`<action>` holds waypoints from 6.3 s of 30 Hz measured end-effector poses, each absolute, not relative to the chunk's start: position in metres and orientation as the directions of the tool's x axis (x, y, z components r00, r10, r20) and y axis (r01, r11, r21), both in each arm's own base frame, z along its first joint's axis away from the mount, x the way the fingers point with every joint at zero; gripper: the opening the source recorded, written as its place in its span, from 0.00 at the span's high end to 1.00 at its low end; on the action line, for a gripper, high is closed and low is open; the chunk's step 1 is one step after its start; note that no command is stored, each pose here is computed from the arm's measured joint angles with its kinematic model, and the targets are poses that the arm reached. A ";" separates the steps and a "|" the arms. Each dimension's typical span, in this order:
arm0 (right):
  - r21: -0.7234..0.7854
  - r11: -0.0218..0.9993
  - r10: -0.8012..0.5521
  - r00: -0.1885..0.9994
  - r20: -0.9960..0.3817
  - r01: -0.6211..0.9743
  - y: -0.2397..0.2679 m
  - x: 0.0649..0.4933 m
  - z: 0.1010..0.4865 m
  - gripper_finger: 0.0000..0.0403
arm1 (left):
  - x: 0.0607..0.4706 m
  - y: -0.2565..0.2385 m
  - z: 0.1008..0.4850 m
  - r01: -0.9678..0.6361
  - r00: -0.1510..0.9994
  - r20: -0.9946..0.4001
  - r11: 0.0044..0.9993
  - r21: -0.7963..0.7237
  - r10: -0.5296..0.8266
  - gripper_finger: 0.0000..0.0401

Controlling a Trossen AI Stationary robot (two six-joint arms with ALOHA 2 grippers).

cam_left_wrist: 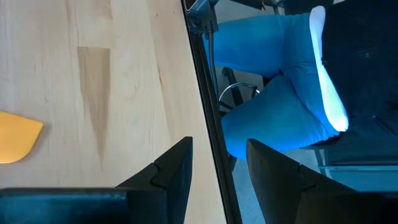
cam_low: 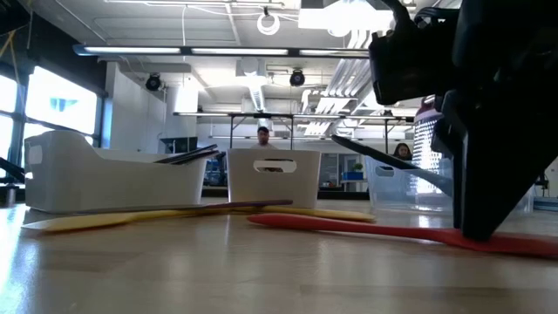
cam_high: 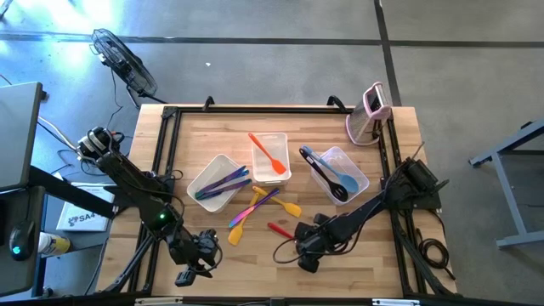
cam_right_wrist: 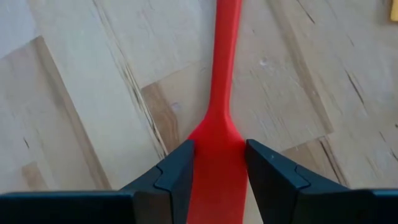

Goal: Pick & Place Kitchen Items
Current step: Put the red spatula into the right white bin

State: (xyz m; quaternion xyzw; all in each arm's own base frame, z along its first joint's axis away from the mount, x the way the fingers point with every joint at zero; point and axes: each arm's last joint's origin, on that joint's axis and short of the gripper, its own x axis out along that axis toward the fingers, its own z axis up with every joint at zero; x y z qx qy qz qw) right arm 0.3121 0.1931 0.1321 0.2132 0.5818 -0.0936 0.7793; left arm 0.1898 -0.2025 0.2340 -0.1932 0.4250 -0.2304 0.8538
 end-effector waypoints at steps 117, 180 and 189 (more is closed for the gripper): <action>0.178 0.903 0.070 0.273 -0.959 0.392 0.195 0.317 0.109 0.33 | 0.191 -0.202 0.234 0.235 0.557 -0.630 0.831 -0.505 -0.541 0.63; 0.198 0.881 0.062 0.309 -0.949 0.430 0.203 0.315 0.109 0.33 | 0.192 -0.202 0.235 0.227 0.577 -0.625 0.838 -0.496 -0.526 0.63; 0.149 0.885 0.024 0.276 -0.961 0.441 0.200 0.312 0.108 0.33 | 0.192 -0.202 0.235 0.216 0.595 -0.623 0.848 -0.484 -0.508 0.63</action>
